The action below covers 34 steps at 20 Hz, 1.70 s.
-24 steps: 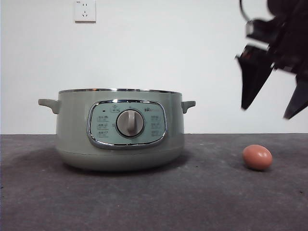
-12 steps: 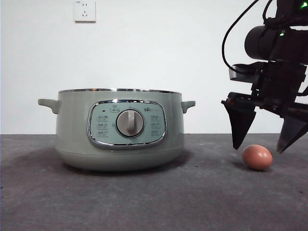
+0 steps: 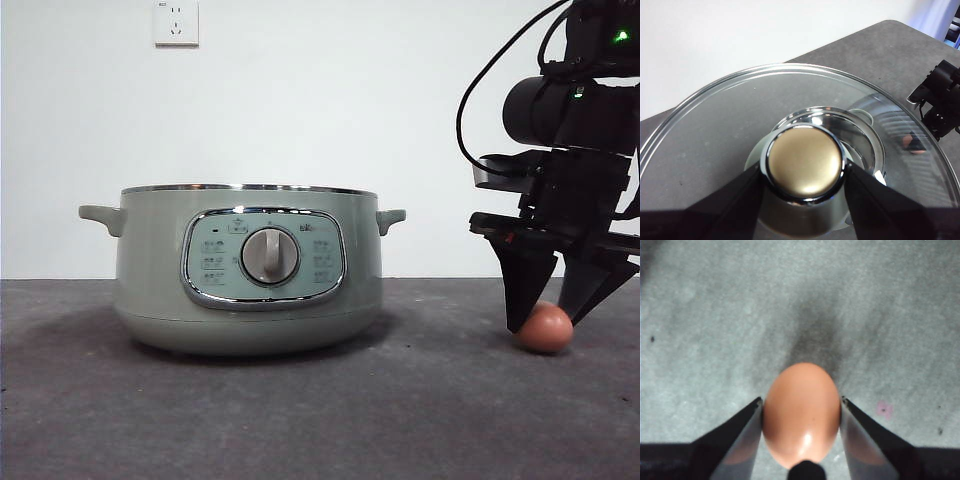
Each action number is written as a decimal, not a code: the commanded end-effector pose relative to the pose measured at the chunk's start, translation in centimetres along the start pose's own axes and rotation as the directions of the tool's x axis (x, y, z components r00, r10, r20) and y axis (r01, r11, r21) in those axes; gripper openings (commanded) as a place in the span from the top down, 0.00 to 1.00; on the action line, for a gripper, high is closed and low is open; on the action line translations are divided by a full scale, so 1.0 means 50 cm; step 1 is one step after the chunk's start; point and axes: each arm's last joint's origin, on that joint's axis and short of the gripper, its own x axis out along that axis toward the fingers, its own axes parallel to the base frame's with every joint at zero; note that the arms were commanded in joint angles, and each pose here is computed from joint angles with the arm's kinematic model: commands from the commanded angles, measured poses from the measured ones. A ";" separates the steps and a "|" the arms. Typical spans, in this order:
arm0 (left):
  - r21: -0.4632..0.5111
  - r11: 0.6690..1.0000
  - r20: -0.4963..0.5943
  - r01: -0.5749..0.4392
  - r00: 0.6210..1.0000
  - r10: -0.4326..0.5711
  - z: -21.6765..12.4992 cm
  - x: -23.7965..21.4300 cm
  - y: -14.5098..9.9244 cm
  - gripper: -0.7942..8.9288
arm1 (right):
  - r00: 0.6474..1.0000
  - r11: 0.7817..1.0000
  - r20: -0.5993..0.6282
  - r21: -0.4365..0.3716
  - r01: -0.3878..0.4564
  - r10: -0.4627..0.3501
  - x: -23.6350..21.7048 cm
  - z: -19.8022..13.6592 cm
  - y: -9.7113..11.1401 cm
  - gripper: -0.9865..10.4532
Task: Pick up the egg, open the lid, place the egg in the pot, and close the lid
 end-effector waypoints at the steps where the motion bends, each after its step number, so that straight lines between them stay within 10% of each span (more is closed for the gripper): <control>1: 0.012 1.000 0.070 -0.007 0.998 0.007 0.012 -0.015 -0.001 0.93 | 1.000 1.000 -0.005 0.009 -0.026 0.026 0.006 0.000 0.002 0.93; 10: 0.012 1.000 0.070 -0.007 0.998 0.007 0.012 -0.015 -0.001 0.93 | 0.971 0.999 0.238 -0.033 -0.029 0.036 -0.176 0.027 0.027 0.93; 19: 0.014 1.000 0.080 -0.012 0.997 0.011 0.007 -0.033 -0.006 0.93 | 0.822 0.937 0.503 -0.335 -0.098 0.266 -0.357 0.161 0.242 0.93; 27: 0.002 1.000 0.092 -0.013 0.996 0.012 0.000 -0.057 -0.013 0.93 | 0.887 0.886 0.339 -0.439 -0.146 0.314 -0.175 0.239 0.382 0.93; 34: -0.003 1.000 0.083 -0.011 0.996 0.011 -0.002 -0.057 -0.014 0.93 | 0.952 0.888 0.216 -0.450 -0.099 0.216 -0.036 0.244 0.394 0.93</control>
